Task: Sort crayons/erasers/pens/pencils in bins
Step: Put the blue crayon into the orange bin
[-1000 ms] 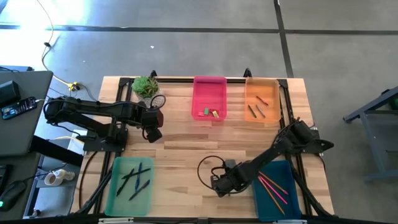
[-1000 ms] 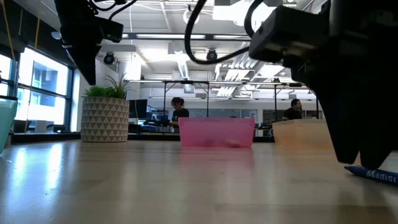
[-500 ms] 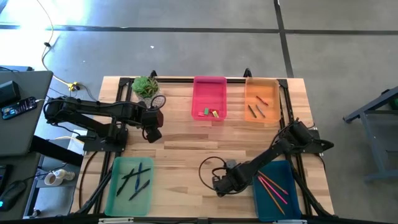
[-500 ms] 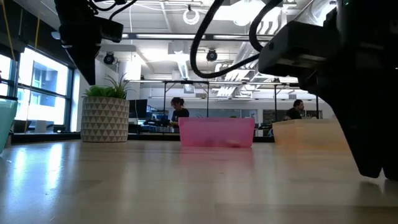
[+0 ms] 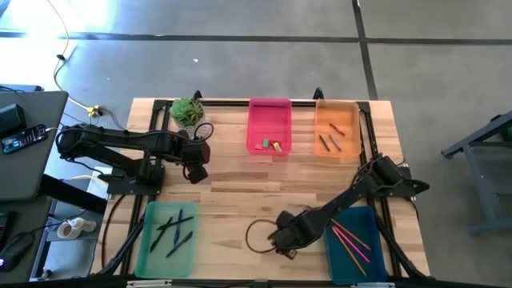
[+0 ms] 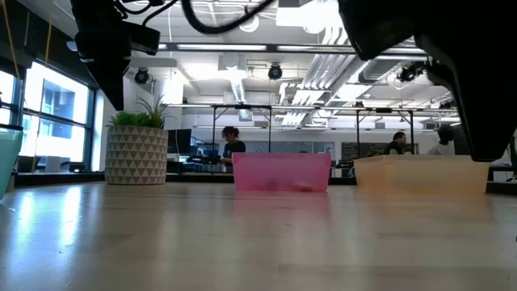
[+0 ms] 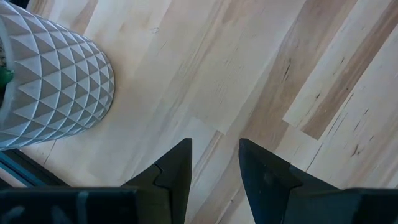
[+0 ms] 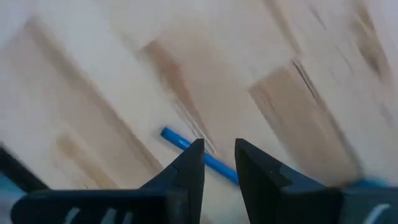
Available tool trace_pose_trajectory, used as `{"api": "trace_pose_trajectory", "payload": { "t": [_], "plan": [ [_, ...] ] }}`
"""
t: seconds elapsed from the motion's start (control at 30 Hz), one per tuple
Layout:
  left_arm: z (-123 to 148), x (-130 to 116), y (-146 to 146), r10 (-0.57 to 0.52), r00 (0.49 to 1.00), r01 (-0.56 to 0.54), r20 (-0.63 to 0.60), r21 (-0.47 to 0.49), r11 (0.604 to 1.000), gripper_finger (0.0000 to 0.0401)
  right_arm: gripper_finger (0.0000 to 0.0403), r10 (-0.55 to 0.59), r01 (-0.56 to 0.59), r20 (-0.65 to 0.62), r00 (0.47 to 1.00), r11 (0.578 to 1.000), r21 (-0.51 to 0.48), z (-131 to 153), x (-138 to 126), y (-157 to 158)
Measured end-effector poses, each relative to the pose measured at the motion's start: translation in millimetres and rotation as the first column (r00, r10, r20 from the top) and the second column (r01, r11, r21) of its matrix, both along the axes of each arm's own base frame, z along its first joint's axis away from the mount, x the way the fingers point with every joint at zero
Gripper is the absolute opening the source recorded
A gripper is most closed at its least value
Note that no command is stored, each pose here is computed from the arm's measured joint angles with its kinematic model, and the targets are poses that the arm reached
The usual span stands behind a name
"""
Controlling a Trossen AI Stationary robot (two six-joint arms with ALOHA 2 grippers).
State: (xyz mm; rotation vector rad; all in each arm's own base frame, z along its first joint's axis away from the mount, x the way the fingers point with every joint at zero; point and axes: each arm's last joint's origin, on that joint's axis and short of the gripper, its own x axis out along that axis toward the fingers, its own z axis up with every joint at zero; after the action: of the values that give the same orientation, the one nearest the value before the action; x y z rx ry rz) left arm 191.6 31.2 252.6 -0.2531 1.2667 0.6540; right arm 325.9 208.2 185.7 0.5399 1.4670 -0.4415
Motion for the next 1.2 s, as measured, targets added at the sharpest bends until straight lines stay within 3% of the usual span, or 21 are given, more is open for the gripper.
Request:
{"api": "trace_pose_trajectory", "payload": {
  "t": [0.07, 0.17, 0.33, 0.7, 1.2],
  "plan": [
    [0.0, 0.0, -0.2, -0.001, 1.000, 0.001, 0.000, -0.001, 1.000, 0.0119, 0.0082, 0.170, -0.169, 0.014, 0.985, 0.986, -0.008, 0.2, 0.5, 0.8],
    [-0.1, 0.1, -0.5, -0.002, 1.000, 0.002, 0.002, -0.012, 1.000, 0.0119, 0.0082, 0.387, -0.386, 0.035, 0.922, 0.922, -0.023, -0.2, -0.3, 4.3],
    [-0.1, 0.1, -0.5, -0.002, 1.000, 0.002, 0.002, -0.012, 1.000, 0.0119, 0.0082, 0.598, -0.601, 0.079, 0.797, 0.799, 0.007, -7.4, -5.1, 14.7],
    [-0.1, 0.1, -0.4, 0.007, 1.000, -0.007, 0.005, -0.013, 1.000, 0.0119, 0.0082, 0.706, -0.700, 0.089, 0.703, 0.709, -0.085, -8.1, -9.1, 22.6],
    [0.0, 0.3, -0.4, 0.008, 1.000, -0.008, 0.008, -0.013, 1.000, 0.0119, 0.0082, 0.719, -0.717, 0.086, 0.690, 0.695, -0.058, -29.2, -17.5, 20.9]
  ]
}}
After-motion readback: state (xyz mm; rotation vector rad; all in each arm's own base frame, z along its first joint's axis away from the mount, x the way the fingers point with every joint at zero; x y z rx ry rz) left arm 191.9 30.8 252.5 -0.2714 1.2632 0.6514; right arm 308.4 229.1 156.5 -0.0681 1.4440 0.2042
